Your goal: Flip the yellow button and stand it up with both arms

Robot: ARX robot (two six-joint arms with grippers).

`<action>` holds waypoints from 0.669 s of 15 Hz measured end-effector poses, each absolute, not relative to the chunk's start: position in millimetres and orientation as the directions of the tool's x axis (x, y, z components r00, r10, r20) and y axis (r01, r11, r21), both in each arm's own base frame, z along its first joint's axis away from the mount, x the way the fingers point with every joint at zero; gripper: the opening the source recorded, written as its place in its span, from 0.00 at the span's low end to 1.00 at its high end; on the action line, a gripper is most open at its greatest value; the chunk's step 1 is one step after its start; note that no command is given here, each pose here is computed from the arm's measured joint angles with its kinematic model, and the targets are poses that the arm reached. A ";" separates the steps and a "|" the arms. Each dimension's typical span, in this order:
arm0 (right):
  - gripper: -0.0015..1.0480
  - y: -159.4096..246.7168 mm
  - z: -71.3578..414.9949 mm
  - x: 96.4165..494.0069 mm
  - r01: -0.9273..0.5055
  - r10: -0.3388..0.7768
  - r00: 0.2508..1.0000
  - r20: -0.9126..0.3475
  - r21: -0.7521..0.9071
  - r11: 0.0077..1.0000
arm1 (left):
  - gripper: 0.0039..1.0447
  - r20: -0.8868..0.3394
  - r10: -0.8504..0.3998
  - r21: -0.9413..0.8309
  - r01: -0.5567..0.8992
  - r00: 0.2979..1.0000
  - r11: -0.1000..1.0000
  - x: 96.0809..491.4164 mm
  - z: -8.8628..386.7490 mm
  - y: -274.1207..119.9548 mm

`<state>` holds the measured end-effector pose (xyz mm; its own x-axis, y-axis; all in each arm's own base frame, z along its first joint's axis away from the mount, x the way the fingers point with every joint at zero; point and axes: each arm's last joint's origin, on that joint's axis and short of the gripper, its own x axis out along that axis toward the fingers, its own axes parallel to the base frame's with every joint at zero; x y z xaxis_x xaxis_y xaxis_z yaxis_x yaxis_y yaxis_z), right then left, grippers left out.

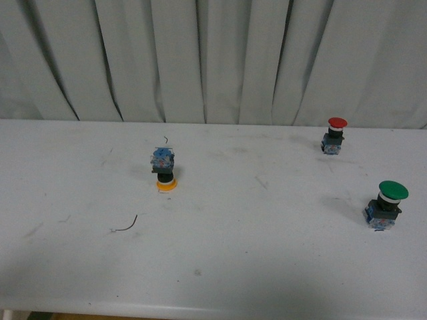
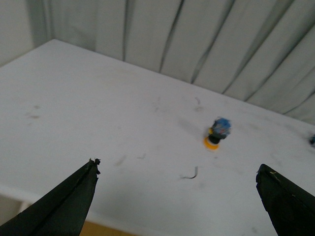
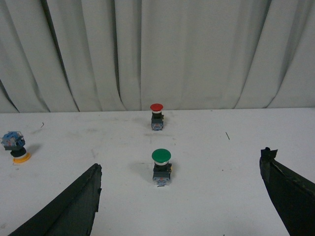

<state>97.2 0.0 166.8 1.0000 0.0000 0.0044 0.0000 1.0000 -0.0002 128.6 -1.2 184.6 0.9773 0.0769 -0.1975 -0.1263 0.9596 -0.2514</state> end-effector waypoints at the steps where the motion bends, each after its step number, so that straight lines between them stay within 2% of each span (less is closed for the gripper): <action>1: 0.94 0.0 166.9 97.2 0.000 0.000 1.000 0.005 0.000 1.000 | 0.94 -0.182 0.057 -0.269 -0.106 0.982 0.957 152.6 190.9 -7.2; 3: 0.94 0.0 166.9 97.2 0.000 0.000 1.000 0.005 0.000 1.000 | 0.94 -0.158 -0.070 -0.351 0.010 0.985 0.936 209.5 202.7 -24.8; 4: 0.94 0.0 166.9 97.2 0.000 0.000 1.000 0.005 0.000 1.000 | 0.94 -0.158 -0.087 -0.366 0.023 0.984 0.930 245.3 205.8 -36.1; 7: 0.94 0.0 166.9 97.2 0.000 0.000 1.000 0.005 0.000 1.000 | 0.94 -0.353 -0.140 -0.262 0.046 0.925 0.964 339.9 175.8 -80.7; 10: 0.94 0.0 166.9 97.2 0.000 0.000 1.000 0.005 0.000 1.000 | 0.94 -0.420 -0.128 -0.117 0.086 0.899 0.989 400.3 163.8 -114.2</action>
